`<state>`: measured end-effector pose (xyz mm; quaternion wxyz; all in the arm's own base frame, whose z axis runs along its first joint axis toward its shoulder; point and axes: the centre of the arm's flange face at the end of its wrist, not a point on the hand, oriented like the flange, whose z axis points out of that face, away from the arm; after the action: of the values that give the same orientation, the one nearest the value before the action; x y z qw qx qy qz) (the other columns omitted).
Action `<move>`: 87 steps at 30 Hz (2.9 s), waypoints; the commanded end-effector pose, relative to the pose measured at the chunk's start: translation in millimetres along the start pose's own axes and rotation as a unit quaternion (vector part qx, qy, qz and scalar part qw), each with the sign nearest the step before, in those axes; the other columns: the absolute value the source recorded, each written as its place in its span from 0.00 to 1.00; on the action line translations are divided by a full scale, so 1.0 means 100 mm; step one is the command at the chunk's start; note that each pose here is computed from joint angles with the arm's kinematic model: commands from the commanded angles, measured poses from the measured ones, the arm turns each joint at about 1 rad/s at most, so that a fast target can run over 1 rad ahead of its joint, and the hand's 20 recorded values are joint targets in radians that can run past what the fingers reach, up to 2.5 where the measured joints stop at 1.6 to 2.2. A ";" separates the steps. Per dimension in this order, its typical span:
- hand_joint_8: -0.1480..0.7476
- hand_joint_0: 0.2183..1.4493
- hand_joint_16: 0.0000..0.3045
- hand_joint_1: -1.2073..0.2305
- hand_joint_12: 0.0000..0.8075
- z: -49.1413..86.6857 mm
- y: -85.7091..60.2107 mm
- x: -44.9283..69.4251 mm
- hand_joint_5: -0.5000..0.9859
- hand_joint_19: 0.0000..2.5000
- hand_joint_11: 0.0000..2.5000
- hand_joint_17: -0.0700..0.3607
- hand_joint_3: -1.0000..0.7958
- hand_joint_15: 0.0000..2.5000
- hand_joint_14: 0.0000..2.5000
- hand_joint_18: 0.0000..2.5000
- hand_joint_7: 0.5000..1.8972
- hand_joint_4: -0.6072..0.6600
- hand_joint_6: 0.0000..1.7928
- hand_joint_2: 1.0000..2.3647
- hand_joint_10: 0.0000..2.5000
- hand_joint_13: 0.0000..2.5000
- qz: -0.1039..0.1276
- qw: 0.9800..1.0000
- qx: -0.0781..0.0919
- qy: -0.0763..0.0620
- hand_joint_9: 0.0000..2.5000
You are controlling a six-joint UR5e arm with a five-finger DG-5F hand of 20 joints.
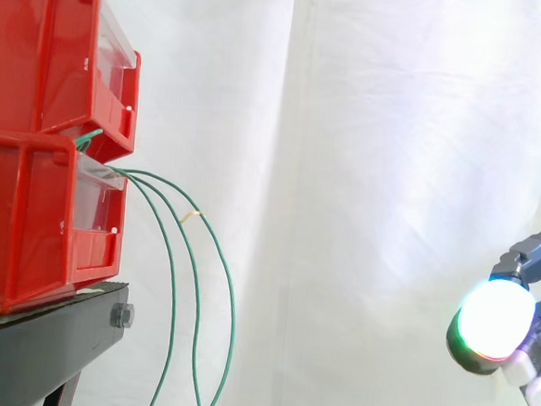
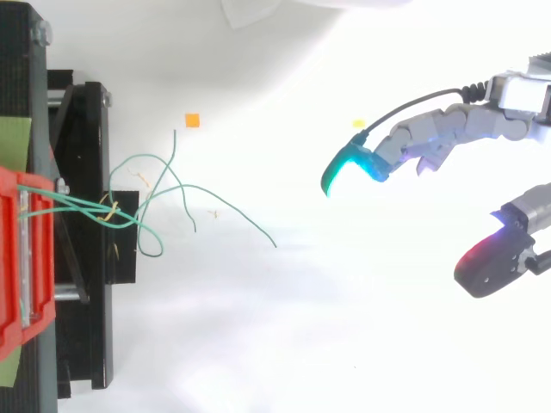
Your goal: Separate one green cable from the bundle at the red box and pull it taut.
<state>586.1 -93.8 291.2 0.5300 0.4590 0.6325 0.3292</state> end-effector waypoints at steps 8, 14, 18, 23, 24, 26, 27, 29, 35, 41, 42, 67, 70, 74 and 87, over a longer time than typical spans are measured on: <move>0.49 0.13 0.18 0.43 0.36 0.00 0.00 0.00 0.13 0.20 0.11 0.46 0.28 0.13 0.00 0.00 0.10 0.60 0.28 0.00 0.00 0.00 0.000 1.000 0.000 0.000 0.00; 0.43 0.13 0.19 0.42 0.29 0.00 0.00 0.00 0.13 0.19 0.13 0.46 0.28 0.13 0.00 0.00 0.17 0.56 0.28 0.00 0.00 0.00 0.000 1.000 0.000 0.000 0.00; 0.42 0.15 0.17 0.41 0.28 0.00 0.00 0.00 0.13 0.19 0.12 0.43 0.28 0.12 0.00 0.00 0.18 0.53 0.28 0.00 0.00 0.00 0.000 1.000 0.000 0.000 0.00; 0.42 0.15 0.16 0.46 0.26 0.00 0.00 -0.01 0.13 0.21 0.13 0.42 0.28 0.13 0.00 0.00 0.20 0.54 0.28 0.00 0.00 0.00 0.000 1.000 0.000 -0.001 0.00; 0.43 0.15 0.16 0.46 0.26 0.00 0.00 -0.01 0.13 0.21 0.14 0.42 0.28 0.13 0.00 0.00 0.20 0.54 0.28 0.00 0.00 0.00 0.000 1.000 0.000 -0.001 0.00; 0.44 0.16 0.15 0.47 0.27 0.00 0.00 0.00 0.13 0.23 0.16 0.39 0.28 0.14 0.00 0.00 0.21 0.54 0.28 0.00 0.00 0.00 0.000 1.000 0.001 0.000 0.00; 0.45 0.16 0.14 0.48 0.27 0.00 0.00 0.00 0.13 0.24 0.18 0.39 0.28 0.15 0.00 0.00 0.21 0.54 0.28 0.00 0.00 0.00 0.000 1.000 -0.001 0.001 0.00; 0.46 0.16 0.13 0.48 0.29 0.00 0.00 0.00 0.13 0.25 0.19 0.38 0.28 0.17 0.01 0.00 0.21 0.55 0.28 0.00 0.00 0.00 0.000 1.000 0.001 0.000 0.00; 0.45 0.17 0.12 0.49 0.31 0.00 0.00 0.00 0.13 0.33 0.23 0.35 0.28 0.21 0.01 0.00 0.22 0.54 0.28 0.00 0.00 0.00 0.000 1.000 0.001 0.000 0.00; 0.35 0.19 0.09 0.52 0.23 0.00 0.01 -0.01 0.13 0.36 0.21 0.31 0.28 0.22 0.01 0.00 0.23 0.43 0.28 0.00 0.01 0.00 0.000 1.000 -0.001 0.000 0.00; 0.30 0.19 0.08 0.53 0.18 0.00 0.01 -0.01 0.13 0.36 0.23 0.30 0.28 0.21 0.01 0.00 0.22 0.39 0.28 0.00 0.00 0.00 0.000 1.000 -0.001 -0.001 0.00; 0.48 0.22 0.14 0.42 0.39 0.00 0.00 0.00 0.13 0.27 0.23 0.39 0.28 0.25 0.01 0.18 0.17 0.57 0.28 0.00 0.00 0.18 0.000 1.000 0.000 0.000 0.11; 0.47 0.24 0.15 0.39 0.41 0.00 0.01 -0.01 0.17 0.26 0.23 0.40 0.28 0.25 0.01 0.23 0.13 0.55 0.28 0.00 0.01 0.33 0.000 1.000 -0.001 -0.001 0.32; 0.47 0.25 0.15 0.34 0.43 0.00 0.00 0.00 0.21 0.27 0.26 0.40 0.28 0.26 0.01 0.25 0.15 0.65 0.28 0.00 0.01 0.35 0.000 1.000 0.001 0.000 0.40; 0.53 0.28 0.16 0.45 0.53 0.00 0.00 0.00 0.20 0.31 0.23 0.42 0.28 0.24 0.01 0.32 0.12 0.69 0.28 0.00 0.01 0.39 0.000 1.000 0.001 0.000 0.40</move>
<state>586.1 -94.0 291.2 0.5302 0.4590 0.6323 0.3292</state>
